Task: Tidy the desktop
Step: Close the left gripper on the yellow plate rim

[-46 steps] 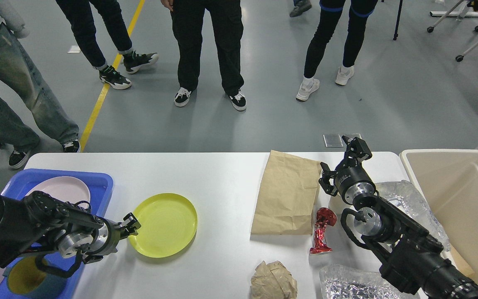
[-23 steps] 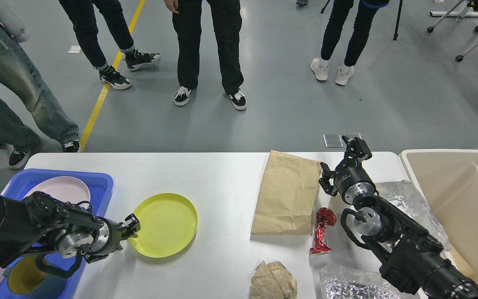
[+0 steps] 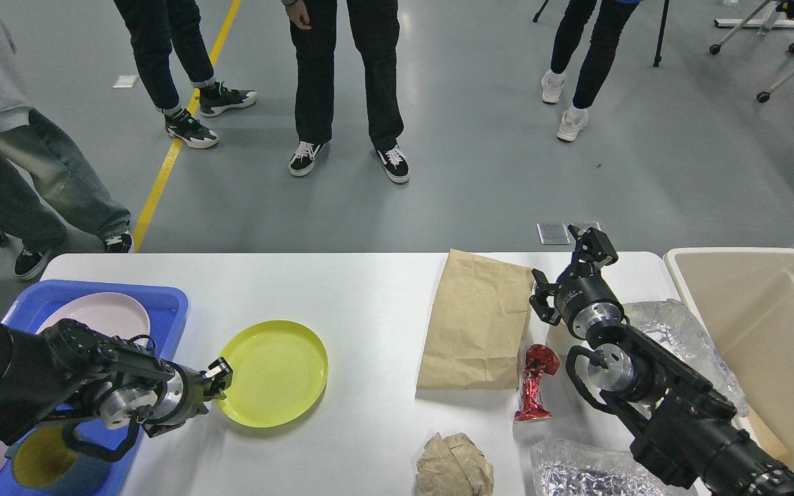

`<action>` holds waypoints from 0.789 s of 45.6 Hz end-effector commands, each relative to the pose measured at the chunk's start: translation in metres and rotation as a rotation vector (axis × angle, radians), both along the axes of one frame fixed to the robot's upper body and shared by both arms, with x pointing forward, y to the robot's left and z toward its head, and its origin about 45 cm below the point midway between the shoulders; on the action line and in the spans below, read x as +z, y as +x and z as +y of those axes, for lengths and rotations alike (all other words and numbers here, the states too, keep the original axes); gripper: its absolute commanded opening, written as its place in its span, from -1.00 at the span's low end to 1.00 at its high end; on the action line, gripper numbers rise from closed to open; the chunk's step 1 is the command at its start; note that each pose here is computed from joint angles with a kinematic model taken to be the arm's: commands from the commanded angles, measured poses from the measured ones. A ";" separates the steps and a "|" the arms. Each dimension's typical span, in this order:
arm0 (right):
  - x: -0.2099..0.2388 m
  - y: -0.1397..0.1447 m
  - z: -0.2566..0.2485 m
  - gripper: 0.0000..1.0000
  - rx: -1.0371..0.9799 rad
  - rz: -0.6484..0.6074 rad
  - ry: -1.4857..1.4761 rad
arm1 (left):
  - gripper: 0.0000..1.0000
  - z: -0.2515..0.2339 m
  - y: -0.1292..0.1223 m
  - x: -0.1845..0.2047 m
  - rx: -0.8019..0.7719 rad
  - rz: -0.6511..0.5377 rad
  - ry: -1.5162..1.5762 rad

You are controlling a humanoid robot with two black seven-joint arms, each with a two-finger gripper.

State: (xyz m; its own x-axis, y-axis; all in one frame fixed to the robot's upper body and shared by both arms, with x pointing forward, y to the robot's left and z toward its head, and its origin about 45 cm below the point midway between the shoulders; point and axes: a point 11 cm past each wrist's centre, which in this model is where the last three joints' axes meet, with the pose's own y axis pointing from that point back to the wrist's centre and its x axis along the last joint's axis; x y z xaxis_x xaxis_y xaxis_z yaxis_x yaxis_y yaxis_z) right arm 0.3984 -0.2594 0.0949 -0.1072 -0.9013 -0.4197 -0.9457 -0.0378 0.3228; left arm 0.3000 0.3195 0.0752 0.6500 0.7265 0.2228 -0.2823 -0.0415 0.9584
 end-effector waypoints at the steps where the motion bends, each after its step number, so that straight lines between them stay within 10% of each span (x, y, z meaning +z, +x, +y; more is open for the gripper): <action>1: 0.000 0.000 0.000 1.00 0.000 0.000 0.000 | -0.38 0.000 0.000 0.000 0.000 -0.001 0.001; 36: 0.000 0.000 0.000 1.00 -0.001 0.001 -0.001 | -0.67 0.002 0.000 -0.002 0.001 0.003 0.011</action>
